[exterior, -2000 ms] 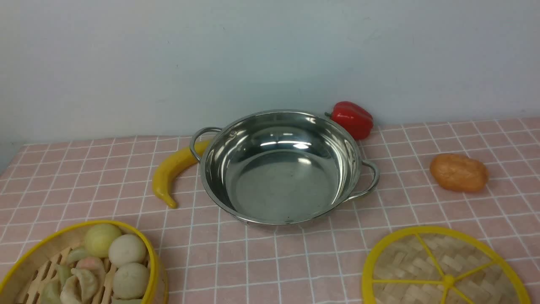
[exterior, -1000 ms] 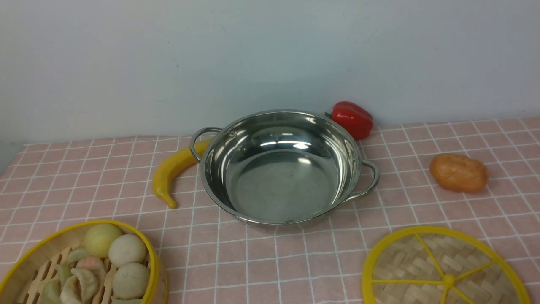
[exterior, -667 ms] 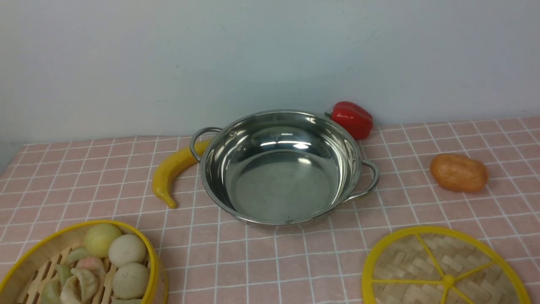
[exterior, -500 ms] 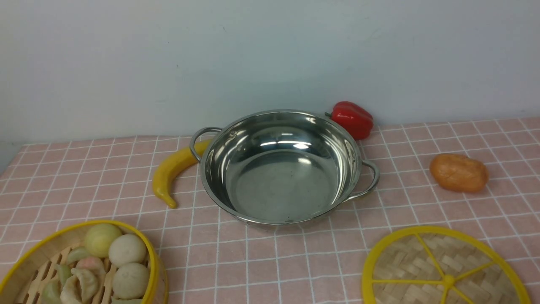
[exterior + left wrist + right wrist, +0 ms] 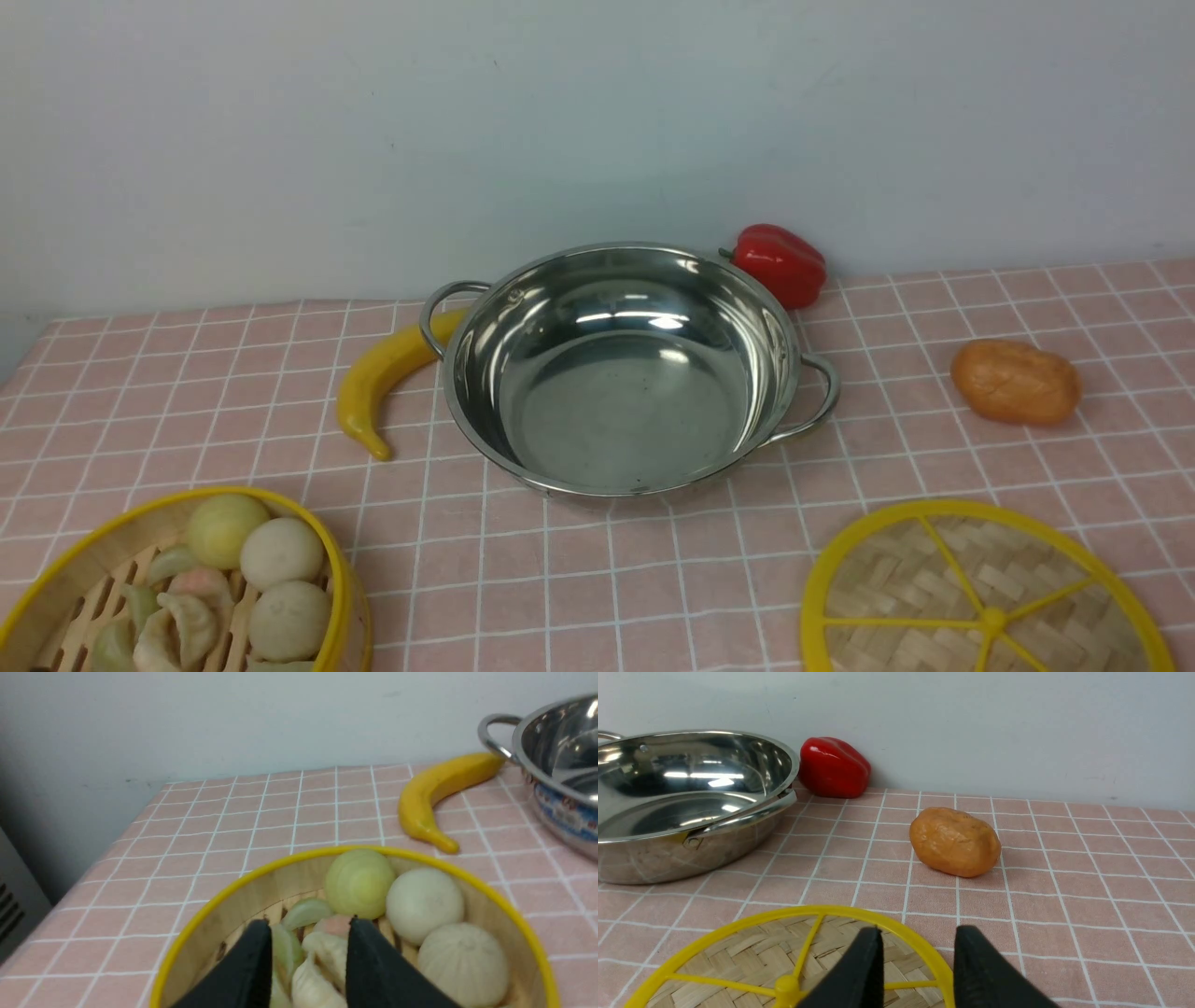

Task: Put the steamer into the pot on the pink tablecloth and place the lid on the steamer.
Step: 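Grasp the rim of the steamer basket holding the buns with the left gripper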

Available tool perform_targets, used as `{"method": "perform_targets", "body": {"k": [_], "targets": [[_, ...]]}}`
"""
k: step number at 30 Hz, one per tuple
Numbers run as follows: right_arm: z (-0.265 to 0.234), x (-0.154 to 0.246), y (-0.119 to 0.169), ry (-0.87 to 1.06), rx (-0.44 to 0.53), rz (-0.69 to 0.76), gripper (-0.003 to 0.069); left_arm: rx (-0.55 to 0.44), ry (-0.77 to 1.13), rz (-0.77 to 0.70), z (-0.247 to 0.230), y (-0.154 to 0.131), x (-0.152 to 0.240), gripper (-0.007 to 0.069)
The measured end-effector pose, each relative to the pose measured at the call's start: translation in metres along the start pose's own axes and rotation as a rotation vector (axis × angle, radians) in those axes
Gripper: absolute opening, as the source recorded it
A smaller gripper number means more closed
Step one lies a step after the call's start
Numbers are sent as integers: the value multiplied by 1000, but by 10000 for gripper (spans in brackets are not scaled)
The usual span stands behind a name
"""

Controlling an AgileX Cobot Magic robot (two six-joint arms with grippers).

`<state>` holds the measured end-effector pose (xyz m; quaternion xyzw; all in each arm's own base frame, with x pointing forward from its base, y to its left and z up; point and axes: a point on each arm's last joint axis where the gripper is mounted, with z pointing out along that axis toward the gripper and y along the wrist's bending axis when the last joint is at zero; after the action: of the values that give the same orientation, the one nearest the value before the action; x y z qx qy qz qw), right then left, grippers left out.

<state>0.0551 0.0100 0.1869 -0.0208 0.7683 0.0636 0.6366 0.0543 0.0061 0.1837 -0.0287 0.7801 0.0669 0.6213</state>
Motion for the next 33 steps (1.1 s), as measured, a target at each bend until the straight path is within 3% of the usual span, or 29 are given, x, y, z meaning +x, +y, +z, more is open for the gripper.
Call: {"method": "perform_targets", "body": {"k": [5,15,20,23,24,25,26,28,33], "targets": [[0,0,0,0,0,0,242,42,-108,-311,-1,-2,-10,233],[0,0,0,0,0,0,242,64,-265,-540,-8,1,-36,242],[0,0,0,0,0,0,242,135,-295,-396,-31,-3,-84,242],[0,0,0,0,0,0,242,200,-154,-231,-42,-10,-112,242],[0,0,0,0,0,0,242,244,13,-116,-44,-14,-122,242],[0,0,0,0,0,0,242,194,38,-103,-44,-15,-123,242],[0,0,0,0,0,0,242,265,123,-54,-44,-15,-125,242],[0,0,0,0,0,0,242,306,450,97,-39,-12,-123,242],[0,0,0,0,0,0,242,298,724,301,-12,1,-115,242]]}}
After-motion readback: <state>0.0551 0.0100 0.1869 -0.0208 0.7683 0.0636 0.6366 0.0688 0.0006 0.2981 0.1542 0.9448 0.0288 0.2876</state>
